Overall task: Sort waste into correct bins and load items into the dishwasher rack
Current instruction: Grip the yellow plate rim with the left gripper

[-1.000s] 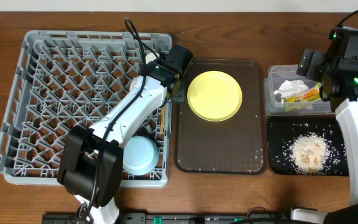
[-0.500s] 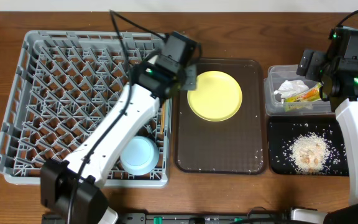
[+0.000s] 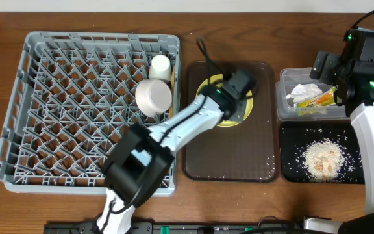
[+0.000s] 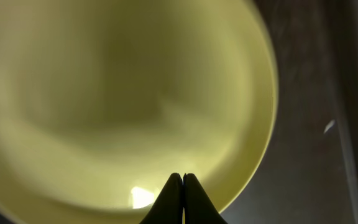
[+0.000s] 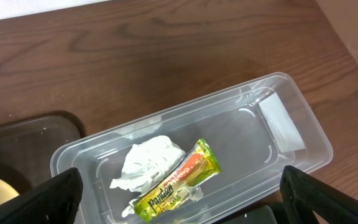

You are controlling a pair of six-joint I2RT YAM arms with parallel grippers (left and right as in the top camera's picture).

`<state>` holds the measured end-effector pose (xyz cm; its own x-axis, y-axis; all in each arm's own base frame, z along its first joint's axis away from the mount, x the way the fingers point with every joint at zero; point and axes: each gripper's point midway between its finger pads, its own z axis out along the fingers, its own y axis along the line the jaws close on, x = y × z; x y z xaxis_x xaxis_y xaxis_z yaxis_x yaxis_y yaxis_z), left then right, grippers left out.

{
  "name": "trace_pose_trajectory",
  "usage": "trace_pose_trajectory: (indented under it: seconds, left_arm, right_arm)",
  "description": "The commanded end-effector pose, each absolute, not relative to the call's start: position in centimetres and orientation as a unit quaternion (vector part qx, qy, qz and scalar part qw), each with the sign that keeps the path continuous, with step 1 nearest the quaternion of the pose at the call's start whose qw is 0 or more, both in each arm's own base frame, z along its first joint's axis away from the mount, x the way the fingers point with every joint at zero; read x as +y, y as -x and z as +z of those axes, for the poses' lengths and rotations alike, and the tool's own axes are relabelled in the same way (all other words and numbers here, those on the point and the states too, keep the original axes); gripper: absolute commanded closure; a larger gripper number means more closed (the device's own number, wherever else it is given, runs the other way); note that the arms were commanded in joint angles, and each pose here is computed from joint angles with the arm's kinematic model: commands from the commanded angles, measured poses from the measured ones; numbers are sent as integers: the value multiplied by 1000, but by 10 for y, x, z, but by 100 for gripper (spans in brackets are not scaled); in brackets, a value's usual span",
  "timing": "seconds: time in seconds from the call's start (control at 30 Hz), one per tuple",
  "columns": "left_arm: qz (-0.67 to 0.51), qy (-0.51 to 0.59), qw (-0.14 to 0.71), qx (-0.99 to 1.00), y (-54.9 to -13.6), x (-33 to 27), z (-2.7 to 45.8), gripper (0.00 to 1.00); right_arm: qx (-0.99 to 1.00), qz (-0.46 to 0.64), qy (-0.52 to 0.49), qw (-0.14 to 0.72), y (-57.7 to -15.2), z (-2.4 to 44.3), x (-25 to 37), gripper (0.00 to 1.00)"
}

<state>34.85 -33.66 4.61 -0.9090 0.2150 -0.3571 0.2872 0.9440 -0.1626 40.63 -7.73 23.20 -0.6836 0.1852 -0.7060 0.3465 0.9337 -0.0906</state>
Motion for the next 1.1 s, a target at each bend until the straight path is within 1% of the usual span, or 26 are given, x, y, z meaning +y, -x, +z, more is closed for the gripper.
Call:
trace_pose_trajectory:
  seconds: [0.0,0.23,0.33,0.4,0.53,0.67,0.8,0.93,1.07]
  left_arm:
    - [-92,-139,148,975,-333,-338,37,94]
    - [-87,-177,89,976,-287,-347,30,94]
    - [-89,-194,88,973,-278,-355,30,94]
    - [-72,-194,108,972,-285,-352,31,94]
    - [-32,-173,163,971,-312,-336,42,94]
    - [-46,-143,178,973,-326,-333,49,94]
    - [-51,-138,186,972,-334,-336,43,94]
    - [-52,-126,182,974,-335,-339,27,94]
    - [-109,-130,123,978,-312,-355,22,94]
  right_arm:
    - [906,-109,-154,380,-405,241,-80,1]
    - [906,-109,-154,380,-405,241,-80,1]
    - [906,-109,-154,380,-405,241,-80,1]
    - [906,-109,-154,380,-405,241,-80,1]
    - [906,-109,-154,380,-405,241,-80,1]
    - [906,-109,-154,380,-405,241,-80,1]
    - [906,-109,-154,380,-405,241,-80,1]
    - [906,-109,-154,380,-405,241,-80,1]
    - [906,-109,-154,380,-405,241,-80,1]
